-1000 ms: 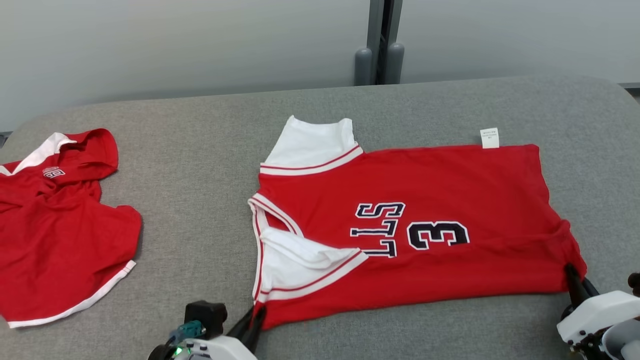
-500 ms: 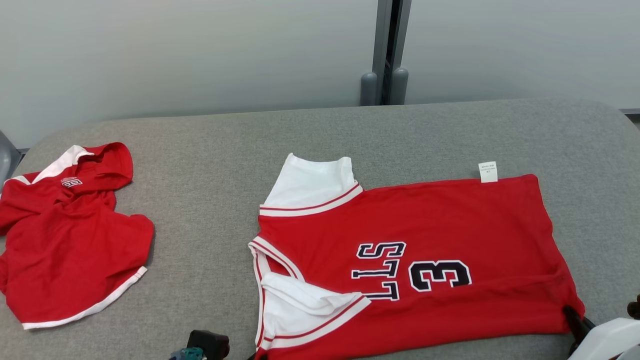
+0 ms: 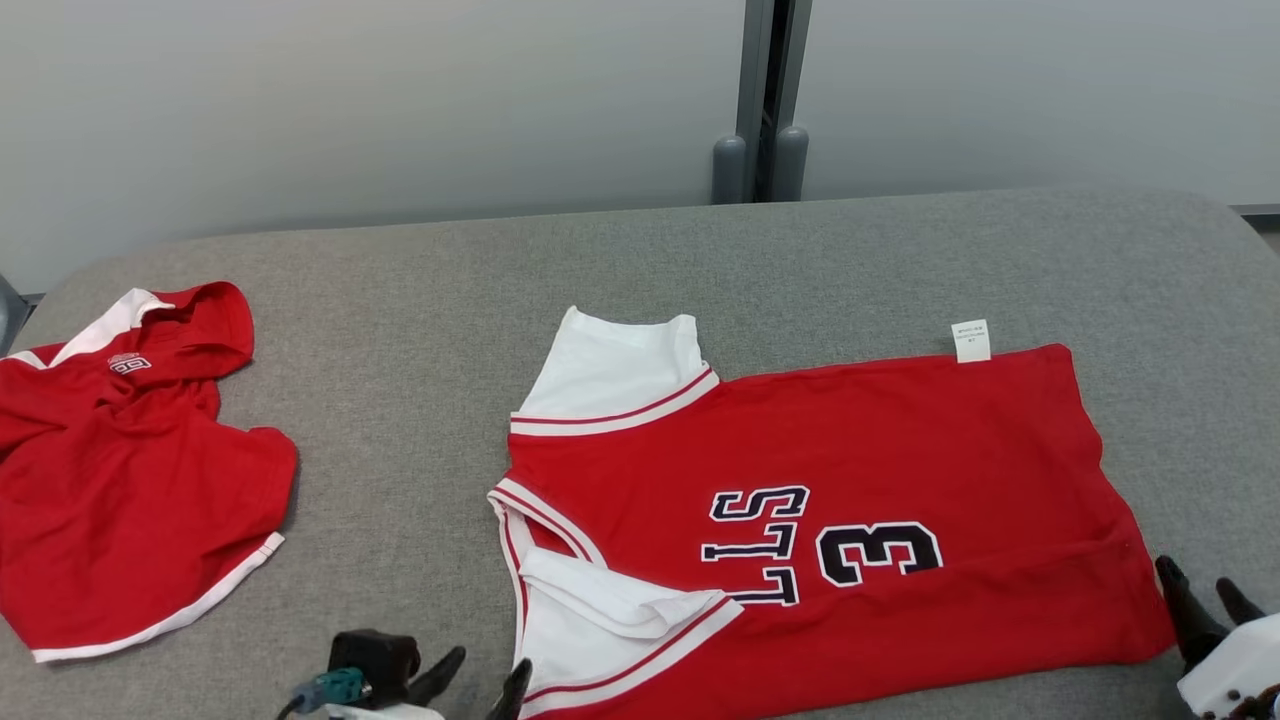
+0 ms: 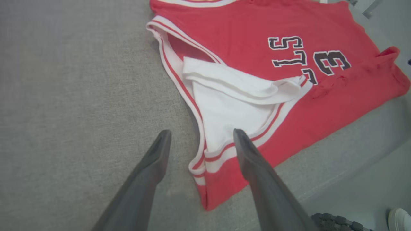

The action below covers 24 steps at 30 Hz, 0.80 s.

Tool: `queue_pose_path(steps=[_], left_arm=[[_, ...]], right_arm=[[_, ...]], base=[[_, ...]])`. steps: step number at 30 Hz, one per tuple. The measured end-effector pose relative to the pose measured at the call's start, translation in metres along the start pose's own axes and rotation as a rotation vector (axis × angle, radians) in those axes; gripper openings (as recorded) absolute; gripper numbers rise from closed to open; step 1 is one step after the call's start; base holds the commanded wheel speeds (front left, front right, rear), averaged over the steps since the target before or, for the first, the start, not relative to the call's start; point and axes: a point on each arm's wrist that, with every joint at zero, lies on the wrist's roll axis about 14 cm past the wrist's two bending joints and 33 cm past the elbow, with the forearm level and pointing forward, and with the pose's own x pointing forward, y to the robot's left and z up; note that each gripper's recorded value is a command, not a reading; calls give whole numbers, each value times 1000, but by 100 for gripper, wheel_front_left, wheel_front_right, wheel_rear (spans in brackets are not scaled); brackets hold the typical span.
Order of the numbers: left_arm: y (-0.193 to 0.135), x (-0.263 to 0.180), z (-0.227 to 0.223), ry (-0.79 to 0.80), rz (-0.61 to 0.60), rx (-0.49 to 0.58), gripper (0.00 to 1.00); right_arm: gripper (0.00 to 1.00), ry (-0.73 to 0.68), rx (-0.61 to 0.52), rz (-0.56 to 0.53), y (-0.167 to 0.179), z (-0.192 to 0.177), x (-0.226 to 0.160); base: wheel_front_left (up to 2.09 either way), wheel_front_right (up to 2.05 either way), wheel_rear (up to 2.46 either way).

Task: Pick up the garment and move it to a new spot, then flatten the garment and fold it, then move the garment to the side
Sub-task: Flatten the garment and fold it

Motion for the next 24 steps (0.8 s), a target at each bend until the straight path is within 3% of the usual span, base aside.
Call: queue_pose_path(steps=[14, 19, 24], left_arm=[[23, 35, 99, -419, 71, -145, 100], [32, 60, 111, -445, 86, -158, 100], [39, 93, 118, -401, 86, -100, 100]], right_arm=[[100, -277, -158, 140, 48, 73, 24], [100, -333, -195, 161, 59, 86, 32], [100, -356, -224, 185, 73, 84, 40]], base=[[0, 0, 0], [0, 0, 0], [0, 0, 0]])
